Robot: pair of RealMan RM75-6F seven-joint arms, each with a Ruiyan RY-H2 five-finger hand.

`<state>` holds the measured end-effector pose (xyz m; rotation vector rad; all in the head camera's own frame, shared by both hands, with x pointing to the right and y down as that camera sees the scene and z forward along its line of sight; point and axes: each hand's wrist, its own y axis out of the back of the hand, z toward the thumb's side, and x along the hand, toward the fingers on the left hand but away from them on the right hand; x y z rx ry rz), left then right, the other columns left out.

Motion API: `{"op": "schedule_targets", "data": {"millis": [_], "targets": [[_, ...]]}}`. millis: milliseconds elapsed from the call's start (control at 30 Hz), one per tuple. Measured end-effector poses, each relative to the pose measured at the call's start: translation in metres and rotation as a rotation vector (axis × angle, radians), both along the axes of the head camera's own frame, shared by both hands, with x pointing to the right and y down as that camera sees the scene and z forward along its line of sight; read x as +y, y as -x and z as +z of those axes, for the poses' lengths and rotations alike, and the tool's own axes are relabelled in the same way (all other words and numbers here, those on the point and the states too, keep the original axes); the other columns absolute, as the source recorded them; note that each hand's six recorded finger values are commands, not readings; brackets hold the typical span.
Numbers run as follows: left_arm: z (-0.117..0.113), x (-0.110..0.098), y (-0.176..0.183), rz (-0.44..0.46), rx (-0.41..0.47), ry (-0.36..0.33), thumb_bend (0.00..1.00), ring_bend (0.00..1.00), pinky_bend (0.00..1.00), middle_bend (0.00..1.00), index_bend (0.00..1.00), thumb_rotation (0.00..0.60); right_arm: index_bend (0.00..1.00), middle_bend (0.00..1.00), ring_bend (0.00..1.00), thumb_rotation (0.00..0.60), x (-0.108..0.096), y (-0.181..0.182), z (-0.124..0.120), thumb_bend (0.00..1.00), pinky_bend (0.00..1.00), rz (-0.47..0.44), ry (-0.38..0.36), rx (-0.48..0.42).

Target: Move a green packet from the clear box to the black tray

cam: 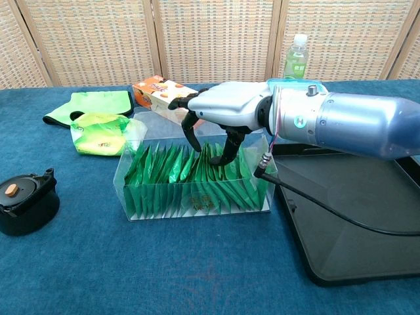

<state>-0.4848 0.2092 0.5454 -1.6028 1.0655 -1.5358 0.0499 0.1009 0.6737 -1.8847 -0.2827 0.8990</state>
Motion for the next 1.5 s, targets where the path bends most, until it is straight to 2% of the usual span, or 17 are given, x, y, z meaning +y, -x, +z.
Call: {"op": "schedule_targets", "data": {"millis": [300,567,967,1267,1500], "targets": [[0.000,0.000,-0.001,0.002,0.001,0.000,0.13,0.00,0.00,0.00,0.00,0.600,0.53,0.06,0.00,0.600,0.005,-0.004,0.004,0.54,0.00,-0.016,0.000,0.017],[-0.001,0.000,0.000,0.002,0.003,-0.002,0.13,0.00,0.00,0.00,0.00,0.600,0.61,0.08,0.00,0.600,0.006,-0.004,0.006,0.60,0.00,-0.008,-0.003,0.004],[-0.001,0.000,0.000,0.001,0.004,-0.003,0.13,0.00,0.00,0.00,0.00,0.600,0.64,0.10,0.00,0.600,0.008,0.000,0.004,0.61,0.00,0.003,-0.008,-0.038],[-0.002,0.000,-0.001,0.003,0.009,-0.004,0.13,0.00,0.00,0.00,0.00,0.600,0.65,0.11,0.00,0.600,0.003,0.000,-0.010,0.61,0.00,0.024,-0.027,-0.088],[-0.002,0.001,-0.001,0.005,0.013,-0.004,0.13,0.00,0.00,0.00,0.00,0.600,0.65,0.12,0.00,0.600,-0.004,-0.003,-0.032,0.61,0.01,0.034,-0.059,-0.123]]}}
